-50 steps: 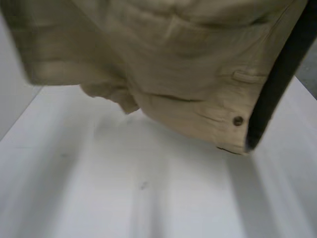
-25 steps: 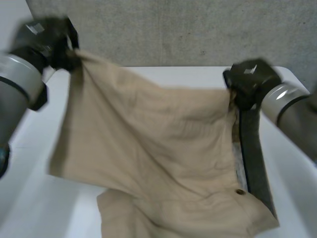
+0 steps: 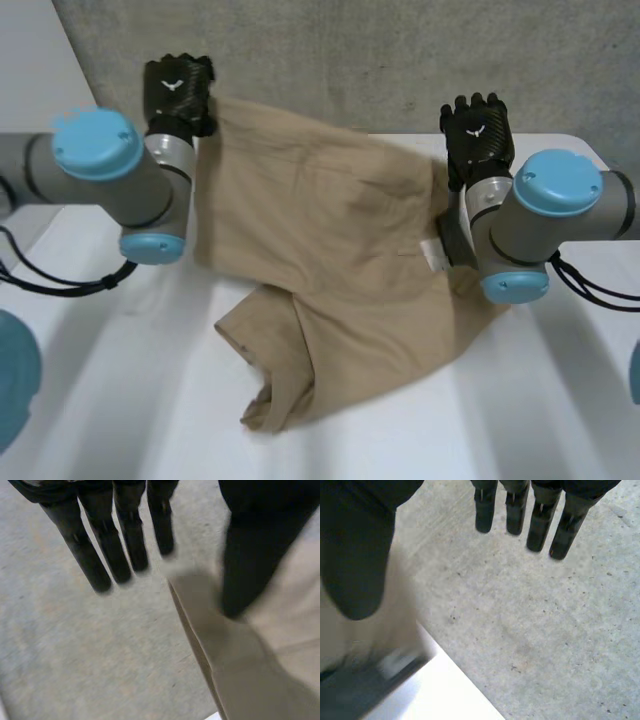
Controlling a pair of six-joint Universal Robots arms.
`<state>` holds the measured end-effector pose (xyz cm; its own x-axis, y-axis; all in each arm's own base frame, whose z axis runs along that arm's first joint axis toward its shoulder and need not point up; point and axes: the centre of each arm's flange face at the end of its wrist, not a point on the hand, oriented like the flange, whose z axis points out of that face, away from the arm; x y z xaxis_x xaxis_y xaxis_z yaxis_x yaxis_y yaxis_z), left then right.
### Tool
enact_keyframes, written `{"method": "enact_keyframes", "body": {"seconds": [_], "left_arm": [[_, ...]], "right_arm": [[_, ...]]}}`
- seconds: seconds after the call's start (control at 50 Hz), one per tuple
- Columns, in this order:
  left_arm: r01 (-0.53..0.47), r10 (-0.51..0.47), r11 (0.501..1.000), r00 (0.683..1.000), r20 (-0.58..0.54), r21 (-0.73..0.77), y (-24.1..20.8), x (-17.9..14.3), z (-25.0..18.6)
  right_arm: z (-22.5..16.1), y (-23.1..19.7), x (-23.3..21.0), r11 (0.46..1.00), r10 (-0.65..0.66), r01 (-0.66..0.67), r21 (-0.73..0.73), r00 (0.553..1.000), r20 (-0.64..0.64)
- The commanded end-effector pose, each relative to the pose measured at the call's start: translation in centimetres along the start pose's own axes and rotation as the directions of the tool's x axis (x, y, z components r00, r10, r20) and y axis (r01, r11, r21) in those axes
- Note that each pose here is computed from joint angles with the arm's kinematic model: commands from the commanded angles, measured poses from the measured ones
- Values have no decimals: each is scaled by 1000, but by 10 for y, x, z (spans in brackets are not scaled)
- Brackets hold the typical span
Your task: Fold the shorts.
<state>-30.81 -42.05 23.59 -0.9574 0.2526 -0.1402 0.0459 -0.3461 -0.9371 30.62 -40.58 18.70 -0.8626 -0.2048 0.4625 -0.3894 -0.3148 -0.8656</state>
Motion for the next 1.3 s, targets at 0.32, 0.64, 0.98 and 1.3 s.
{"method": "enact_keyframes", "body": {"seconds": [0.32,0.64,0.98,1.3], "left_arm": [[-150,132,978,983,-131,-146,-19,22,-86],[25,-200,826,947,-252,-563,-51,46,-232],[-1,-283,711,915,-287,-703,-40,62,-291],[12,-171,707,973,-155,-707,-3,43,-265]], "right_arm": [[-78,-34,44,978,22,42,-204,953,301],[-146,8,61,922,70,182,-341,788,612],[-161,26,51,928,90,188,-322,726,682],[-142,57,43,935,34,208,-288,755,655]]}}
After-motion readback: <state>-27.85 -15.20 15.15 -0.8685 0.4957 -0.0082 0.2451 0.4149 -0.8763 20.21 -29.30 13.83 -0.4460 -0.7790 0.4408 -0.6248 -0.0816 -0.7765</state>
